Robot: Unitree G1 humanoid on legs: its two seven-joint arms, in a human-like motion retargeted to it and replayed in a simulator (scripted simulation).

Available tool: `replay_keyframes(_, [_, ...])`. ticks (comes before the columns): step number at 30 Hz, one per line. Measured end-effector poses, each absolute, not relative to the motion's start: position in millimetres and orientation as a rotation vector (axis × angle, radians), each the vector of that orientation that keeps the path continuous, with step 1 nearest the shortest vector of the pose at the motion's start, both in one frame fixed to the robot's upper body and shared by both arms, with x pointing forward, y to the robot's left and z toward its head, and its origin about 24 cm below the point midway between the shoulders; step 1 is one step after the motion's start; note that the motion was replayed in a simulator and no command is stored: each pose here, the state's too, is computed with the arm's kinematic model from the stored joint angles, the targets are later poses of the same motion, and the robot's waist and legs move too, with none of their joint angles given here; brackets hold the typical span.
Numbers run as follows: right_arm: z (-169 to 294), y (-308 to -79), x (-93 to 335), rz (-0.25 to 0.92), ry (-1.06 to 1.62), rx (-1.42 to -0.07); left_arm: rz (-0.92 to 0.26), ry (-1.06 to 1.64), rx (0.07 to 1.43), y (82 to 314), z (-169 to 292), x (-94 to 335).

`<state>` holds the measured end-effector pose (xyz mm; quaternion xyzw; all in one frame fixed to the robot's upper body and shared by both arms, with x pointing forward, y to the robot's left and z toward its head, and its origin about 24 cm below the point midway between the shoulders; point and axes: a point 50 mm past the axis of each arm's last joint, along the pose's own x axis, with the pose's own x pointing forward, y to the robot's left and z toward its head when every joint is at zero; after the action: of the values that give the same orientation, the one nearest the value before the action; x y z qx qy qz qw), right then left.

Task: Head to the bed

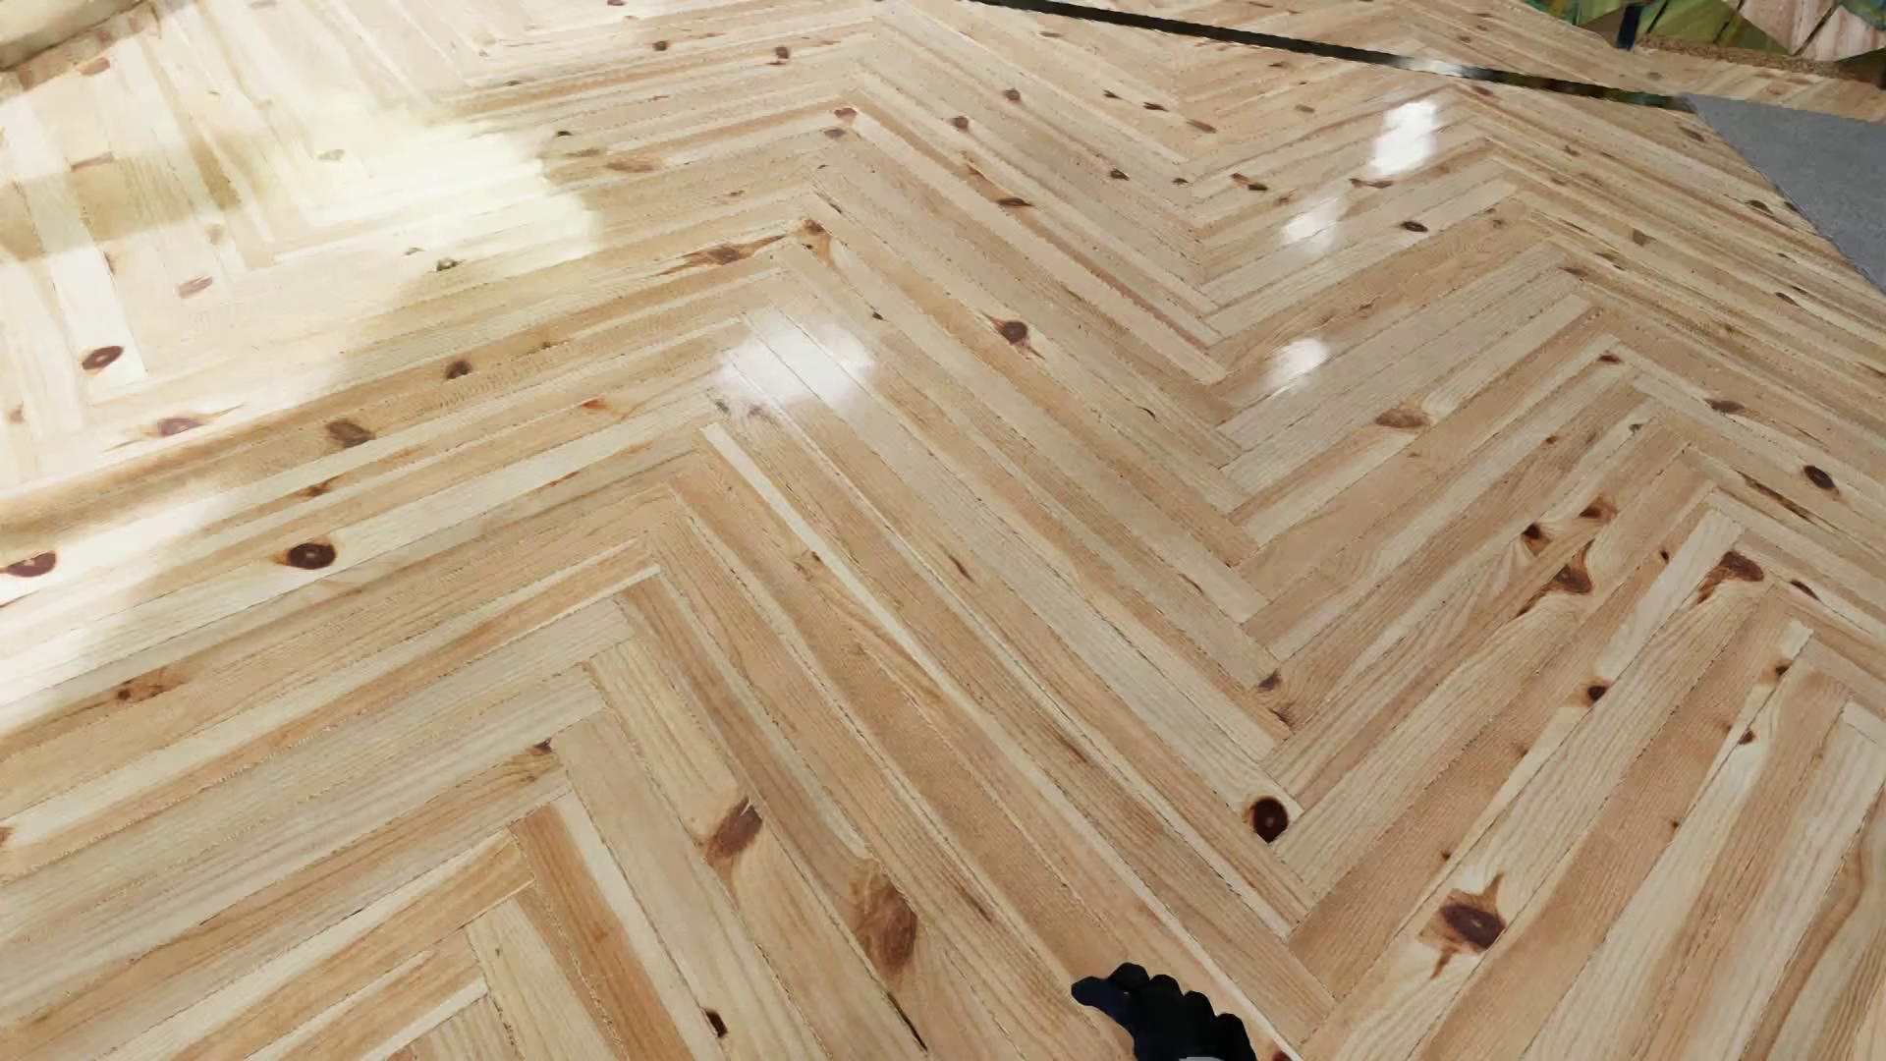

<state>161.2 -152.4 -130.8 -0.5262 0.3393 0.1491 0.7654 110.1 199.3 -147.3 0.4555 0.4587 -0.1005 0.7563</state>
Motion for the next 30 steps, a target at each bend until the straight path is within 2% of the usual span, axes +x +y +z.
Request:
replay_keyframes(3, [-135, -154, 152, 0.321, 0.774, -1.125, -0.211, 1.035, 0.989, 202, -149, 107])
replay_keyframes(14, [-148, -172, 127, 0.277, 0.912, -1.102, -0.266, 0.898, 1.004, 184, -139, 137])
replay_keyframes(23, [-149, -166, 119, 0.270, 0.937, -1.065, -0.328, 0.845, 1.025, 172, -137, 151])
replay_keyframes(30, [-145, -157, 131, 0.274, 0.877, -1.046, -0.298, 0.861, 1.040, 181, -137, 145])
